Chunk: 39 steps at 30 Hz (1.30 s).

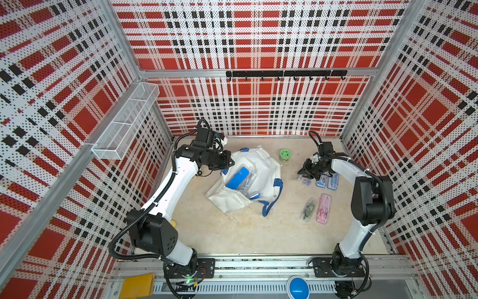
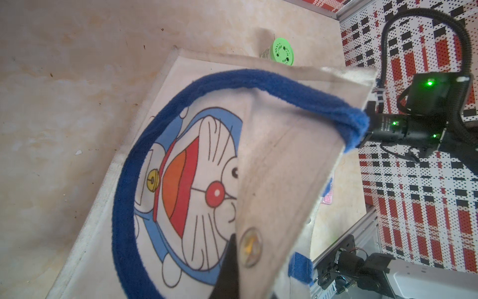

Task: Take out the compass set from the canvas bag
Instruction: Place the compass set at the center of the board.

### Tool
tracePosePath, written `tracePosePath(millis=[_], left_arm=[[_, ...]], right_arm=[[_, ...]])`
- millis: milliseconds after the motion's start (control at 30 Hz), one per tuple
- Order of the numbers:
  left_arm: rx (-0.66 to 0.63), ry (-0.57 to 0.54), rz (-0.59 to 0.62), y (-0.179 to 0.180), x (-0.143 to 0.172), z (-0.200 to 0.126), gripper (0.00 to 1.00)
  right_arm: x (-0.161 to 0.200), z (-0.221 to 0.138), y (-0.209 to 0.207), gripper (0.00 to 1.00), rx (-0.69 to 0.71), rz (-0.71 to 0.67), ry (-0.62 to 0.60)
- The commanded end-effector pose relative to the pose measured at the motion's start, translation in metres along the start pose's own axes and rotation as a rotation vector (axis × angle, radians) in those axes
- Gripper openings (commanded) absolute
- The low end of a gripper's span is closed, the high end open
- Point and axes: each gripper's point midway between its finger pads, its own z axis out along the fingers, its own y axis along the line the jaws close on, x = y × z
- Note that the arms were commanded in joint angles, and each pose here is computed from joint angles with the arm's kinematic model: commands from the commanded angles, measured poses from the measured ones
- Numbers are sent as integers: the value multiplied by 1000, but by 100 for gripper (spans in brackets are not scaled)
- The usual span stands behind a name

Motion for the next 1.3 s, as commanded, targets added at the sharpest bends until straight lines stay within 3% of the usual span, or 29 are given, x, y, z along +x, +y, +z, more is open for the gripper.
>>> tracePosePath(millis=[0,400,933,1067,1267], left_arm=[[65,-41,37,-21,-6,-15,0],[88,-52,26,-21,-8,-14,0],[144,-79,17,-26,-14,-15,0],[139,-83,16,-25,-14,-16,0],[154,-109,29,-29,-19,-22,0]], right_arm=[[-17,8,13,15,-25,-19,-31],[-30,43,12,16,-19,9,35],[-21,57,-14,22,85,44,92],[-19,50,-19,29,114,44,86],[-19,20,-5,48,94,22,21]])
